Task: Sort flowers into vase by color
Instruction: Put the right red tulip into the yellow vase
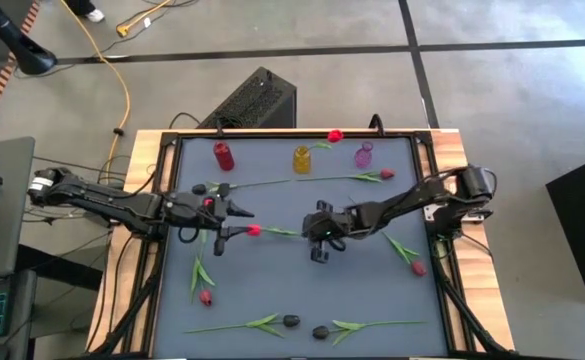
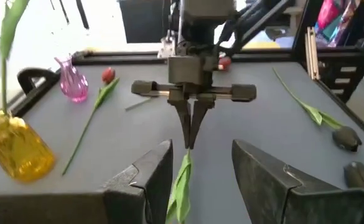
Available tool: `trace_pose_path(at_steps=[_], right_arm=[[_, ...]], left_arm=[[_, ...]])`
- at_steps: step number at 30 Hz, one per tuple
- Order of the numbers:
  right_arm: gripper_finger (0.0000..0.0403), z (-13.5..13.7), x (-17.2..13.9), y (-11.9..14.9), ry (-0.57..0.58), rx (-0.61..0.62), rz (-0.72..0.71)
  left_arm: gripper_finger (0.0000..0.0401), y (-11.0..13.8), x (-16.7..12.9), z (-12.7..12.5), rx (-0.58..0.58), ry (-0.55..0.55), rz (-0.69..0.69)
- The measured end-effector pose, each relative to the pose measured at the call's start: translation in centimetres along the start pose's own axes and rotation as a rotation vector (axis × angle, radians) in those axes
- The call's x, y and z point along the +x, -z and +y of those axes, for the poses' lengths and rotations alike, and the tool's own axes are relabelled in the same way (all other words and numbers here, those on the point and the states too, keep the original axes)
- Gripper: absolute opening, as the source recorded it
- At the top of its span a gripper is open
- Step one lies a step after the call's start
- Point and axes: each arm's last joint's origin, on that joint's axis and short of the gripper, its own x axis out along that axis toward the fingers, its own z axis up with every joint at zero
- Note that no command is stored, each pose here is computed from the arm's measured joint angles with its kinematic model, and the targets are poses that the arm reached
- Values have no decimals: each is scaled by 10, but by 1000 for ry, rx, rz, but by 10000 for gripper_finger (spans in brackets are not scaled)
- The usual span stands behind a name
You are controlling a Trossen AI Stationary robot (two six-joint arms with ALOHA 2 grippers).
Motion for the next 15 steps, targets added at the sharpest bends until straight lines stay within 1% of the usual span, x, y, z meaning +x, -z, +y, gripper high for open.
trace_pose_path(at_steps=[3, 5, 9, 13, 15], right_arm=[[16, -11, -14, 6, -64, 49, -138], [16, -17, -26, 6, -101, 83, -255], [16, -24, -44, 9, -132, 103, -366], [16, -23, -61, -6, -161, 90, -523], [16, -22, -66, -14, -176, 81, -612]], left_arm=[[155, 3, 0, 0, -3, 0, -47], [155, 8, 0, 0, -13, 11, -115], [155, 26, -5, 2, -45, 3, -268], [155, 35, -10, 6, -145, -20, -409], [155, 37, -8, 7, -155, -25, -423]])
